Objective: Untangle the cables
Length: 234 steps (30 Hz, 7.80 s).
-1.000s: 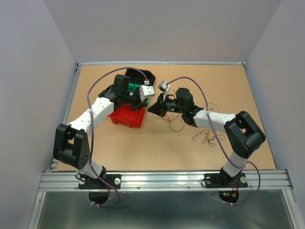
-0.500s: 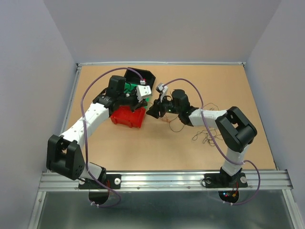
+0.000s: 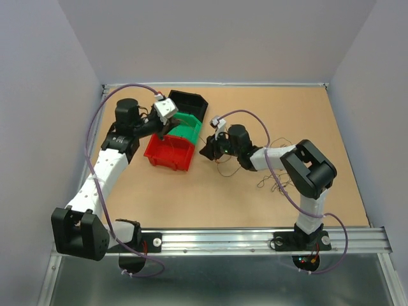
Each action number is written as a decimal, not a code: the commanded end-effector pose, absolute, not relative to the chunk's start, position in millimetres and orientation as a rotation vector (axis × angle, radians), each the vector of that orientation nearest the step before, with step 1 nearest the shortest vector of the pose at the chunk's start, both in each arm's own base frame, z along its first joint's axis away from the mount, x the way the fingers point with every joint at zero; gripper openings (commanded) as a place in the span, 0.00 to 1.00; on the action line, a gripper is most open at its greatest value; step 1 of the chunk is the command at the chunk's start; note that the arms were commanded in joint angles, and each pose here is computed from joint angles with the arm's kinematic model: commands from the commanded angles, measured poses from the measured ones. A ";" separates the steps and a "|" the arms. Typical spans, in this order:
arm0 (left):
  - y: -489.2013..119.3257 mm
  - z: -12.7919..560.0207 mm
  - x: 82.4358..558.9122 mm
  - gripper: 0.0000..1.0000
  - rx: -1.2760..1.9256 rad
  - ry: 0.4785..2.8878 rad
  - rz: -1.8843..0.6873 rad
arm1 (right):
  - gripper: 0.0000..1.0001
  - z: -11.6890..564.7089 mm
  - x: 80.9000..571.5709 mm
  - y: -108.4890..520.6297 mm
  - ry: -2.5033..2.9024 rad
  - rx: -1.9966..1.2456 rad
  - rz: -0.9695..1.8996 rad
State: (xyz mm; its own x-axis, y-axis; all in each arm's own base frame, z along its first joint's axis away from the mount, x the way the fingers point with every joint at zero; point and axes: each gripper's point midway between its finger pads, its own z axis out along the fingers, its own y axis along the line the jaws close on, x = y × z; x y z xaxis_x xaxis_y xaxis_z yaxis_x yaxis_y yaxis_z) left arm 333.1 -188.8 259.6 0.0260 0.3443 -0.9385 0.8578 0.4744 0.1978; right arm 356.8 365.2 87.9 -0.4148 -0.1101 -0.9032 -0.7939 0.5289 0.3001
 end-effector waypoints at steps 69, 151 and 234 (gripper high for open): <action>-86.1 280.7 356.5 0.00 0.781 1.497 -0.496 | 0.19 162.9 350.5 59.3 1.570 0.424 0.727; -99.9 227.0 406.4 0.80 0.754 1.802 -0.228 | 0.68 175.1 382.6 316.7 1.669 -0.469 1.018; -90.9 168.9 406.9 0.62 0.698 1.861 -0.565 | 0.00 43.7 340.5 481.6 1.977 -1.077 0.958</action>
State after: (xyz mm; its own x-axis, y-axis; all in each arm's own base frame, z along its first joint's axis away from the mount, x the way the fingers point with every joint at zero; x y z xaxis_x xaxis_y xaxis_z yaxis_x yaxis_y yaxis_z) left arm 397.2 -86.7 153.9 -0.3456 0.2160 -0.9132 0.6677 0.7404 -0.0776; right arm 354.4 490.0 45.9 -0.4416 -0.3063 -0.8433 -0.8608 0.4096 0.3020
